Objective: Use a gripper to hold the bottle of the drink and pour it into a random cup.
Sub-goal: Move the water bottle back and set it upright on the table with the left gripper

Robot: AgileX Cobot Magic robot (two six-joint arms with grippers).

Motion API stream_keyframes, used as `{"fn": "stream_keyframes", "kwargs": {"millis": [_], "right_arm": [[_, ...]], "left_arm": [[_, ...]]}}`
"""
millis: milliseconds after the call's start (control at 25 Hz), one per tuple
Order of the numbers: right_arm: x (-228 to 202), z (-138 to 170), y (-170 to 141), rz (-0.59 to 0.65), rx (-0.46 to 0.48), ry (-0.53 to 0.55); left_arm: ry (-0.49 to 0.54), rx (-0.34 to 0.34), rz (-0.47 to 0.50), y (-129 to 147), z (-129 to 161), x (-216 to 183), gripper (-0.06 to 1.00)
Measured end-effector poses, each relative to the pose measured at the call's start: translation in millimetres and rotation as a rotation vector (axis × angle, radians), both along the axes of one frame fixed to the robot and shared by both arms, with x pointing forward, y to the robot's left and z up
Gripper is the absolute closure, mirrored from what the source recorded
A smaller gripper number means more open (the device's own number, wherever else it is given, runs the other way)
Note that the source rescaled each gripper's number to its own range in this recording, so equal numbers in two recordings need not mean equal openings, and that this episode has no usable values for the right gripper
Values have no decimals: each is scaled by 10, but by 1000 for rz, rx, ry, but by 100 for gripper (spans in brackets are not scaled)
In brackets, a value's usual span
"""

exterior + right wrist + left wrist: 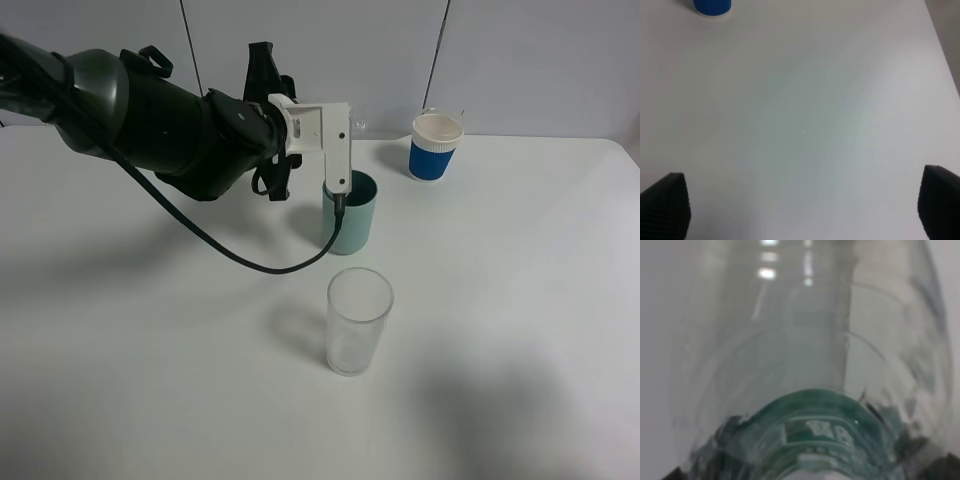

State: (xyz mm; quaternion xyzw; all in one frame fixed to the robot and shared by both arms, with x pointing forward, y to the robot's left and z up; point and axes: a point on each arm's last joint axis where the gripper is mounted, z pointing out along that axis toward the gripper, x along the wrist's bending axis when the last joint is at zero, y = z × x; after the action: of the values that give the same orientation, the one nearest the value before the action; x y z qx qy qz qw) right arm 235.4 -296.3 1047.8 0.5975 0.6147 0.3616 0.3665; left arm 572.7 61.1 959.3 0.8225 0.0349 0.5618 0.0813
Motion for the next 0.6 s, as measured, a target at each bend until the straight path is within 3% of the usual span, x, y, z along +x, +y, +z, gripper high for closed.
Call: {"fn": "stream_keyframes", "kwargs": {"millis": [280, 600], "right_arm": [[0, 0, 0, 0, 0, 0], [0, 0, 0, 0, 0, 0]], "left_arm": [[12, -319, 48, 145, 45, 171, 90], [133, -658, 48, 345, 107, 331, 90]]}}
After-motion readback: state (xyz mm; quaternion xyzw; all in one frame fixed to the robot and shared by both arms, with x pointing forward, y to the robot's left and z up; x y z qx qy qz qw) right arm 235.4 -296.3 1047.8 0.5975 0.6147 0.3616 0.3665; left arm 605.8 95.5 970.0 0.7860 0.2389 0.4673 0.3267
